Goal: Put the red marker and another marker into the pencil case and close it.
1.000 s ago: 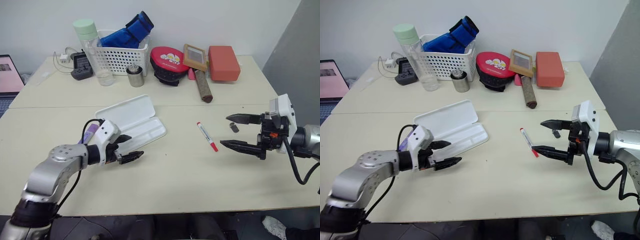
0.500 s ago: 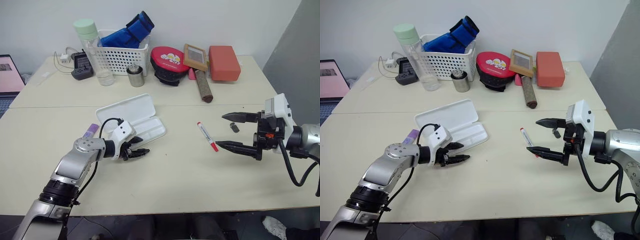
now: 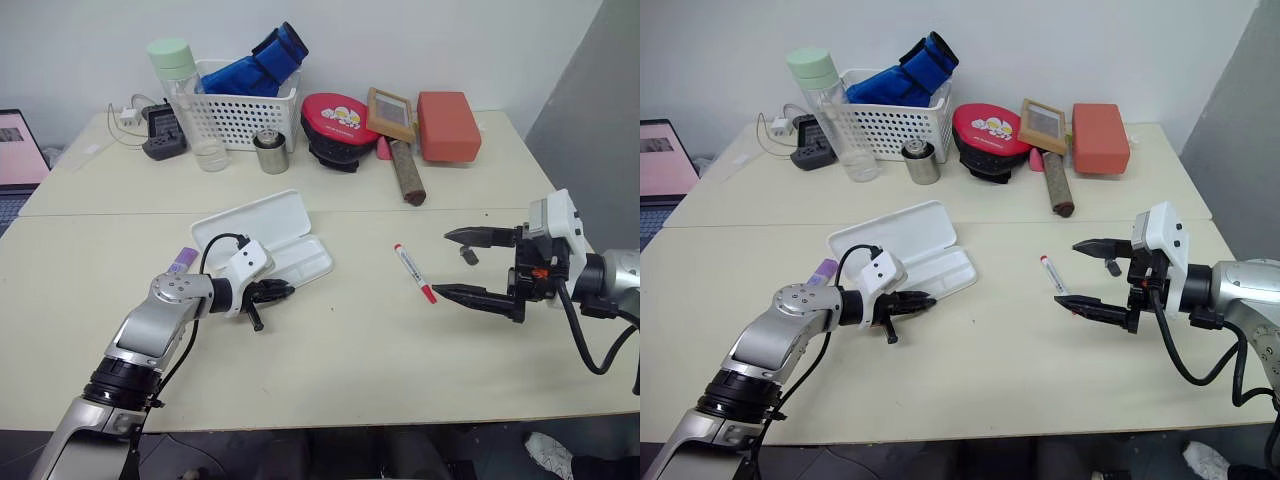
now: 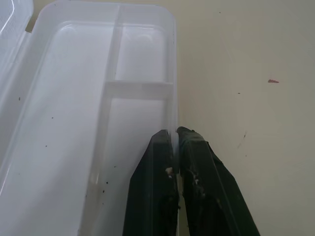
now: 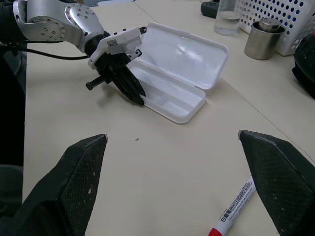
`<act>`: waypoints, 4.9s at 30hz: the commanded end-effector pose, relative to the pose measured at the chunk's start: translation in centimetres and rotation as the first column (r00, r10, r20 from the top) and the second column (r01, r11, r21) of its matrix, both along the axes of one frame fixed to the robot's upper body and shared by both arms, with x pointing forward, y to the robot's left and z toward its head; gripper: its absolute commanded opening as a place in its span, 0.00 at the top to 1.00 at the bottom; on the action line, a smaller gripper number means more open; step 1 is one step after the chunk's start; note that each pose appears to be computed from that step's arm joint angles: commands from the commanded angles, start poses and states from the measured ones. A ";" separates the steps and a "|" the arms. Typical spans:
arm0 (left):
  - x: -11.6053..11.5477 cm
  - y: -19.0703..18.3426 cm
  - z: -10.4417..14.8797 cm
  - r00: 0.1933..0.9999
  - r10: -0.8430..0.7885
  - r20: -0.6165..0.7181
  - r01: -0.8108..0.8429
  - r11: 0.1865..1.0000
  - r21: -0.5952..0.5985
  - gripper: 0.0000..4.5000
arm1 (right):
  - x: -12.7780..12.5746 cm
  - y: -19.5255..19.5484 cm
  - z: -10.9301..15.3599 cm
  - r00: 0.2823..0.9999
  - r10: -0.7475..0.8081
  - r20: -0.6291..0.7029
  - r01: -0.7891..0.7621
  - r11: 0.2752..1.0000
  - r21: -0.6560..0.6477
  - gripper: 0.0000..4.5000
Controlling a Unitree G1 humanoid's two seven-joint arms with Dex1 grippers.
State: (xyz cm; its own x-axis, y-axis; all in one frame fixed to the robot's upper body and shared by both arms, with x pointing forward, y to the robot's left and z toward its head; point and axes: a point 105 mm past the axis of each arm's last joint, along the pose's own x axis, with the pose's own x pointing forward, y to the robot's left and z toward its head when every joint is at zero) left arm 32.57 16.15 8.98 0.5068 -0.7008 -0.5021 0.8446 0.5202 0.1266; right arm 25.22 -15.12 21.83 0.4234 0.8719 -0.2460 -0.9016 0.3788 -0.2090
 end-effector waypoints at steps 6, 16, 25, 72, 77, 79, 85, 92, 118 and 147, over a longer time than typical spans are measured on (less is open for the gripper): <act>-1.1 -2.6 0.6 0.978 -0.207 0.024 0.207 0.978 -0.003 0.99 | -0.6 0.1 1.0 0.998 0.006 0.056 -0.005 1.000 -0.008 0.00; -3.3 -6.4 0.5 0.867 -0.499 -0.010 0.499 0.866 0.045 0.99 | -1.2 -0.3 0.8 0.998 -0.040 0.053 0.040 0.999 -0.004 0.00; -2.7 -6.9 0.2 0.849 -0.529 -0.020 0.528 0.844 0.096 0.99 | -1.7 -0.3 0.6 0.997 -0.061 0.044 0.061 0.998 0.002 0.00; -3.3 -8.2 9.4 0.935 -0.261 0.239 0.324 0.903 -0.283 0.01 | 6.3 -2.8 -4.4 0.855 -0.513 -0.077 0.513 0.858 -0.017 0.00; -3.2 -8.5 11.1 0.933 -0.186 0.307 0.292 0.890 -0.349 0.01 | 7.8 -1.9 -7.0 0.778 -0.611 -0.143 0.607 0.791 -0.075 0.00; -3.4 -8.7 11.3 0.931 -0.187 0.313 0.295 0.891 -0.345 0.01 | 8.3 -1.3 -8.4 0.741 -0.646 -0.184 0.641 0.762 -0.096 0.00; -4.2 -9.6 11.2 0.923 -0.225 0.313 0.329 0.883 -0.334 0.01 | 8.1 1.7 -11.3 0.732 -0.632 -0.255 0.619 0.773 -0.140 0.00; -4.2 -9.9 11.3 0.918 -0.232 0.323 0.338 0.884 -0.324 0.00 | 8.5 1.2 -13.6 0.669 -0.696 -0.260 0.664 0.717 -0.212 0.08; -4.3 -7.3 10.6 0.928 -0.218 0.303 0.297 0.923 -0.246 0.00 | 5.9 -0.4 -10.4 0.806 -0.560 -0.191 0.514 0.823 -0.243 0.94; -8.7 2.1 10.1 0.980 -0.126 0.153 0.146 0.982 -0.124 0.00 | 7.1 12.2 -7.8 0.950 0.310 0.034 -0.275 0.884 -0.379 0.94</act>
State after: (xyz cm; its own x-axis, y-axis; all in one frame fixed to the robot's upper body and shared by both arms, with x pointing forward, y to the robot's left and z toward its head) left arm 24.07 18.35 17.91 0.4462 -0.8261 -0.3441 0.8944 0.4248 0.1399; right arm 32.14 -3.63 12.58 0.1981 0.8010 -0.5649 -0.9484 0.0112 -0.3168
